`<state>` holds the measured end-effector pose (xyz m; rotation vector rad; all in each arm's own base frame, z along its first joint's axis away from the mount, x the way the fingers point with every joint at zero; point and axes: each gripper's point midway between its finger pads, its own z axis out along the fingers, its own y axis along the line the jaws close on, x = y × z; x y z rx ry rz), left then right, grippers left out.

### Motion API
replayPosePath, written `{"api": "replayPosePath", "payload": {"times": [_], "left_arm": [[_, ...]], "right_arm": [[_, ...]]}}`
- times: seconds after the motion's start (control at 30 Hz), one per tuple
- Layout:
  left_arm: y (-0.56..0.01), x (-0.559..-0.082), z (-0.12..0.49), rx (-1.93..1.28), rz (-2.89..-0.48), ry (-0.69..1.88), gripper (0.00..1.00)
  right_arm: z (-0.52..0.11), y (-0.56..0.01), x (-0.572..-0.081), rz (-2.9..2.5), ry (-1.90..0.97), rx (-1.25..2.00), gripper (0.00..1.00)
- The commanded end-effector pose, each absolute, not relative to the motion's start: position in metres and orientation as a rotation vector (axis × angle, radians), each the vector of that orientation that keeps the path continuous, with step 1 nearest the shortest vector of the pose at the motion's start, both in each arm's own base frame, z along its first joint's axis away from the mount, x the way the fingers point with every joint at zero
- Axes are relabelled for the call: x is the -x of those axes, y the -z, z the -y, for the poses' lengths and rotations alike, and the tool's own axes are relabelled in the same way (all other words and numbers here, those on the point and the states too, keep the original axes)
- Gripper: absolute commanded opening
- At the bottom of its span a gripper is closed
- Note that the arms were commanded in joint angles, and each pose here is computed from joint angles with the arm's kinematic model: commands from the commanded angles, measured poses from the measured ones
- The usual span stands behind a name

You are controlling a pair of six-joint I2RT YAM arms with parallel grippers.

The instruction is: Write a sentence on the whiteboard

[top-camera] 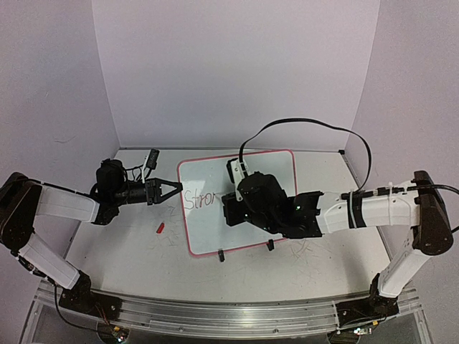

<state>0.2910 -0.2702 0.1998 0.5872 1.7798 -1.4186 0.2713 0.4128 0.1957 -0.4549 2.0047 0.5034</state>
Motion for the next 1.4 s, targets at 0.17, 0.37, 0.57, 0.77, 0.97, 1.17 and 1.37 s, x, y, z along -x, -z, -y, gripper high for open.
{"api": "replayPosePath", "payload": {"times": [0.17,0.37,0.57,0.77,0.97,1.17,1.37], "left_arm": [[-0.221,-0.287,0.278,-0.655,-1.708,1.443,0.0],[-0.221,-0.287,0.278,-0.654,-1.708,1.443,0.0],[-0.221,-0.287,0.278,-0.654,-1.71,1.444,0.0],[-0.221,-0.287,0.278,-0.654,-1.71,1.443,0.0],[-0.221,-0.287,0.278,-0.653,-1.711,1.443,0.0],[-0.22,-0.286,0.278,-0.654,-1.712,1.444,0.0],[-0.22,-0.286,0.278,-0.654,-1.711,1.444,0.0]], "right_arm": [[-0.397,-0.198,-0.281,-2.012,-0.459,0.372,0.0],[-0.394,-0.191,-0.278,-2.033,-0.459,0.368,0.0],[-0.395,-0.183,-0.275,-2.057,-0.473,0.378,0.0],[-0.399,-0.17,-0.268,-2.088,-0.491,0.409,0.0],[-0.4,-0.158,-0.26,-2.116,-0.496,0.425,0.0],[-0.399,-0.156,-0.258,-2.124,-0.499,0.423,0.0],[-0.402,-0.185,-0.262,-2.056,-0.53,0.403,0.0]]}}
